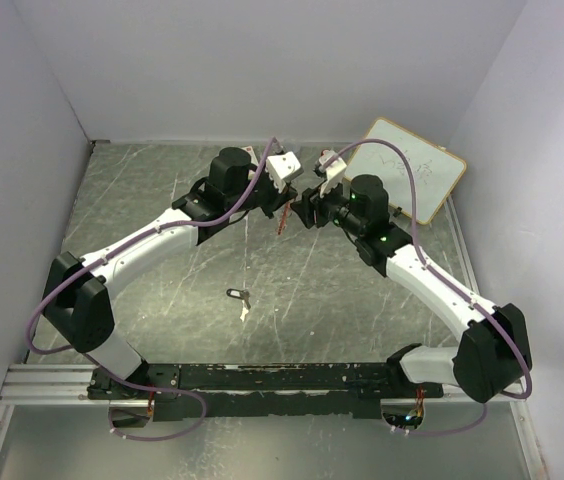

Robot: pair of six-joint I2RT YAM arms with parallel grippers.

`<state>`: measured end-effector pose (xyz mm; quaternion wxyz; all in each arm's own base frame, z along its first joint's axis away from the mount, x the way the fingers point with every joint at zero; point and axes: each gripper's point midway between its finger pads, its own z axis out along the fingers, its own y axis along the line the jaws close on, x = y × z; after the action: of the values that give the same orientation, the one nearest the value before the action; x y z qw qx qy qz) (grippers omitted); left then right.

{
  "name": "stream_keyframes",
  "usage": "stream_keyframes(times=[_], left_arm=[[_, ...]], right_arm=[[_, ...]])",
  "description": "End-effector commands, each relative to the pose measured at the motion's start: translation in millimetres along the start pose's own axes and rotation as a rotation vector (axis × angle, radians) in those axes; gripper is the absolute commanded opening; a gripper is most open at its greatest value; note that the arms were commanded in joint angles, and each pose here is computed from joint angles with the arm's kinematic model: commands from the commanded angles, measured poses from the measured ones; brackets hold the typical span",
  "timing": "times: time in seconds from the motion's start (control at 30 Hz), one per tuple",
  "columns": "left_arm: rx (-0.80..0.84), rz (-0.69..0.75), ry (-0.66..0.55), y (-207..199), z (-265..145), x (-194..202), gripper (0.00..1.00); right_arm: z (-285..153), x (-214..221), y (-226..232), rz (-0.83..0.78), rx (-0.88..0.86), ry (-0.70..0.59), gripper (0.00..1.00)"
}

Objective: Put the keys on the keyring

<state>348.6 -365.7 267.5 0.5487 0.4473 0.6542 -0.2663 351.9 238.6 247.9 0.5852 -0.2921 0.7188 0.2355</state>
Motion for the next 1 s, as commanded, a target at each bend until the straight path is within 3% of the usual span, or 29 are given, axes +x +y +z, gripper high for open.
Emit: stream_keyframes(times=[0.0, 0.6, 0.97], left_arm=[[-0.026, 0.005, -0.031, 3.4, -1.7, -16.0, 0.07], [-0.012, -0.003, -0.049, -2.0, -4.6, -24.1, 0.07], [0.007, -0.018, -0.060, -9.1, -4.2, -28.8, 0.07]], right_arm=[[0.9, -17.7, 9.8, -0.009, -0.023, -0.032, 0.48], [11.3, -7.8, -0.9, 0.017, 0.035, -0.024, 0.46], [15.1, -6.6, -9.5, 0.024, 0.084, -0.060, 0.33]])
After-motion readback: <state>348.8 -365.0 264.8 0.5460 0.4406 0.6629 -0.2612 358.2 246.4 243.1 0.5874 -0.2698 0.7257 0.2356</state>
